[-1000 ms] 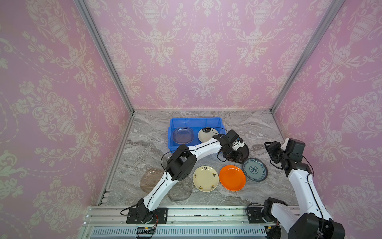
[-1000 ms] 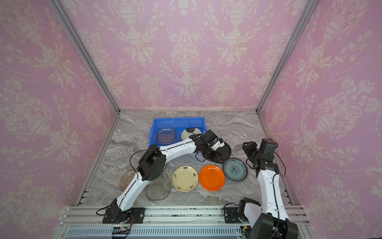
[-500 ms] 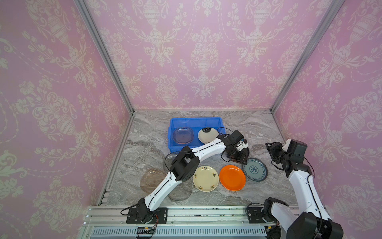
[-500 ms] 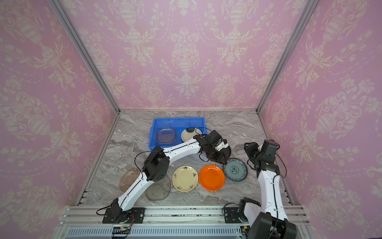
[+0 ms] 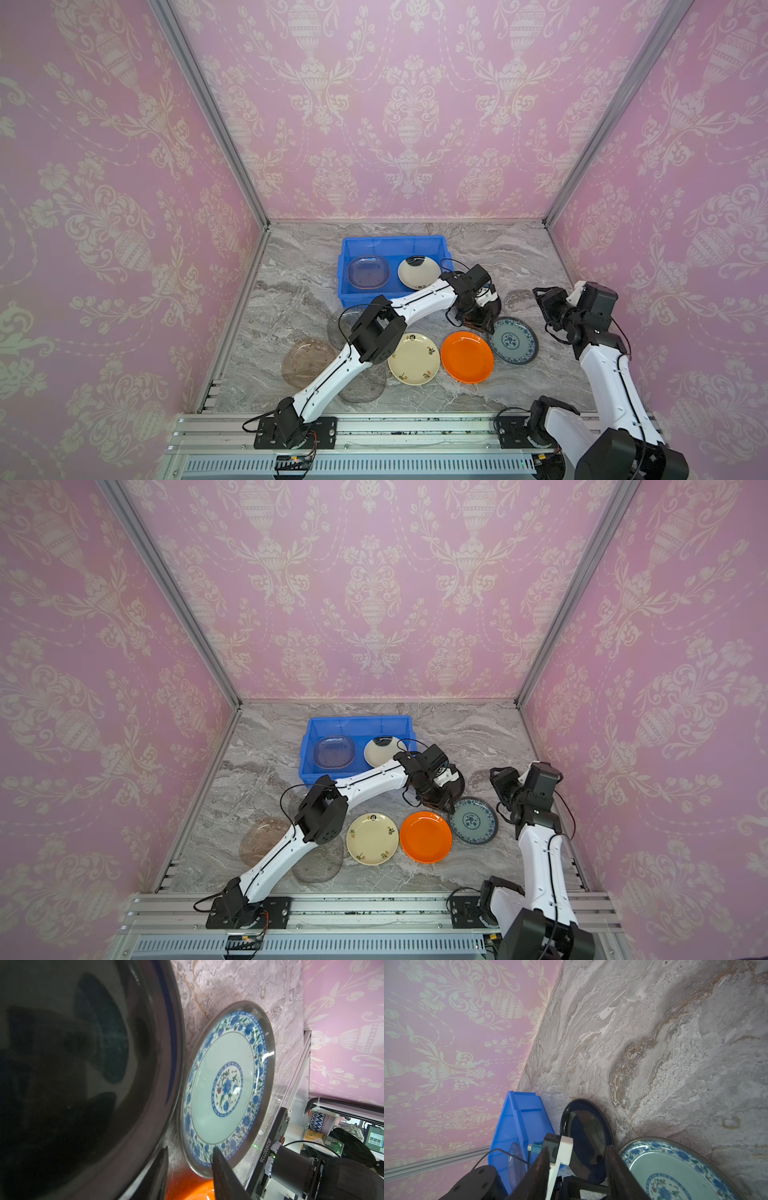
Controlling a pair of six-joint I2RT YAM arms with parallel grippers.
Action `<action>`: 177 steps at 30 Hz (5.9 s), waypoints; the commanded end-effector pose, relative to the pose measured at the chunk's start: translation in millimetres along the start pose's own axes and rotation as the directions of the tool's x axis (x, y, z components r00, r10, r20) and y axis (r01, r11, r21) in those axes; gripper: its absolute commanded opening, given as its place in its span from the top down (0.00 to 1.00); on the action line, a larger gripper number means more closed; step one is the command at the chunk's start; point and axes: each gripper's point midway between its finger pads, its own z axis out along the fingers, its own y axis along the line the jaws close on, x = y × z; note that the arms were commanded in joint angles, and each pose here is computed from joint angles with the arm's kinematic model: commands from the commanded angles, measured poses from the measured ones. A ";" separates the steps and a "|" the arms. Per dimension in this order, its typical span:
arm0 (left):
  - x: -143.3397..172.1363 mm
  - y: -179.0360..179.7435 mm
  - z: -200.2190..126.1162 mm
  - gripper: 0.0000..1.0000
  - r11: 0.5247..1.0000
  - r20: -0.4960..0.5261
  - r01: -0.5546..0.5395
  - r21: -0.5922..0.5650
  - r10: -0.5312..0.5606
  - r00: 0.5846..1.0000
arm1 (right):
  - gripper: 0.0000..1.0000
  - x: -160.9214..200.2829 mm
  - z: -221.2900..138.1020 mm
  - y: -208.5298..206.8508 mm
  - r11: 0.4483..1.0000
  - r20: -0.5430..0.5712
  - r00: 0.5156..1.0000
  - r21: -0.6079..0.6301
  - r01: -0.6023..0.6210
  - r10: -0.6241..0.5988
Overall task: Place the plates into the plastic bin on the countertop
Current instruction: Pick up the plate from the middle-right of the table, then place the plate in the plastic bin.
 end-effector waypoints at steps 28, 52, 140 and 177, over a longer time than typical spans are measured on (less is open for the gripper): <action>-5.0 -2.6 10.0 0.94 0.999 -0.016 -0.026 -0.030 0.026 1.000 | 0.53 0.9 -1.8 -0.5 0.999 0.010 0.999 -0.041 0.031 -0.030; -87.8 -62.7 -158.8 1.00 0.977 0.312 -0.141 0.158 0.086 0.946 | 0.52 -110.1 -74.3 151.0 0.944 0.314 0.935 -0.223 0.243 -0.166; -30.2 240.0 -233.3 1.00 0.868 0.410 0.491 -0.076 -0.422 0.809 | 0.64 133.7 141.4 230.0 0.865 -0.439 0.761 -0.386 0.321 -0.478; -46.6 220.3 -232.7 0.47 0.890 0.375 0.369 -0.267 -0.256 0.891 | 0.58 132.8 127.2 224.7 0.864 -0.421 0.773 -0.387 0.321 -0.475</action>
